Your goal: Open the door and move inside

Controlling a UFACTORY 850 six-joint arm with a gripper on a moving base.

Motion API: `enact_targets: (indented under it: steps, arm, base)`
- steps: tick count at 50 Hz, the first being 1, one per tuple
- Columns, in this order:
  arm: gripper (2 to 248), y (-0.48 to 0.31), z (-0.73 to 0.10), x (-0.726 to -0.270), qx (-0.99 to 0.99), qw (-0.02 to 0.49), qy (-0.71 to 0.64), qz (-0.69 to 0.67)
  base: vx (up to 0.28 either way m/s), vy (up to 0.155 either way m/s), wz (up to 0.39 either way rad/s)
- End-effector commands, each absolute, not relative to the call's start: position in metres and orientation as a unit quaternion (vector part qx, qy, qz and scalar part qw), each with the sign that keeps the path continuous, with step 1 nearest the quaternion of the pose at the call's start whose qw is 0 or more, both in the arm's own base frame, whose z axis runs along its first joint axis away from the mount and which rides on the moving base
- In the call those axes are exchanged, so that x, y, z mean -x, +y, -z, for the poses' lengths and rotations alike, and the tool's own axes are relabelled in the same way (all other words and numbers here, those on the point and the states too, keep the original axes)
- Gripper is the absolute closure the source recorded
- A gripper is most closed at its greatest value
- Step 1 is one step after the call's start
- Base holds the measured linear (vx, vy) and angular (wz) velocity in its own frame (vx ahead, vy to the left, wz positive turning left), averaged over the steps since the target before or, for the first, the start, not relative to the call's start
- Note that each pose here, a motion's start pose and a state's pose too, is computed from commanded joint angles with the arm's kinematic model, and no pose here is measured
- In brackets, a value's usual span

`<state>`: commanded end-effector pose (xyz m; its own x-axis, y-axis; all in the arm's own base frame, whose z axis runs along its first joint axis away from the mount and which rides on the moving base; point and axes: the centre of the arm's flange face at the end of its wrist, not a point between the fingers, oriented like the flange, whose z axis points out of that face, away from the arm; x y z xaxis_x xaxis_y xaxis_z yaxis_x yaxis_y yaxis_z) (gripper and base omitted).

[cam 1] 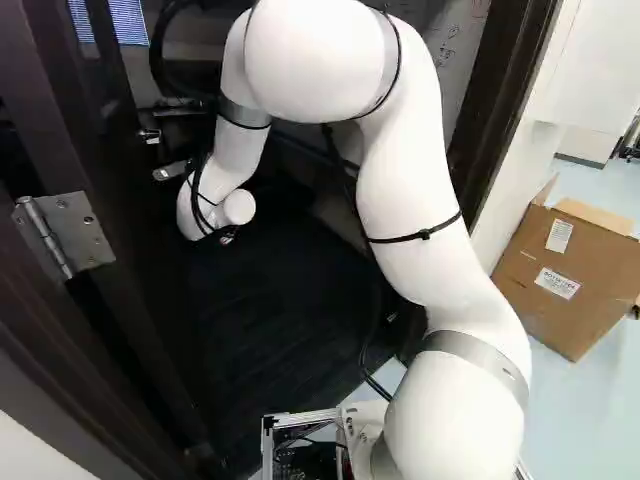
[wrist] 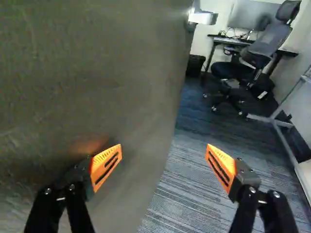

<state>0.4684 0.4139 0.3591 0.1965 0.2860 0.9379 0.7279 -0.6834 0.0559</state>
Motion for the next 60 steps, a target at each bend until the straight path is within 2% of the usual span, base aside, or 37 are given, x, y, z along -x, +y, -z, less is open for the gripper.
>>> enact_targets:
  steps: [37,60]
  arm:
    - [3,0.437,-0.361,-0.432,0.728,0.224,-0.382,0.523]
    - [3,0.431,-0.362,-0.427,0.729,0.223,-0.382,0.521]
  base:
    - [0.000,0.000,0.000]
    - [0.000,0.000,0.000]
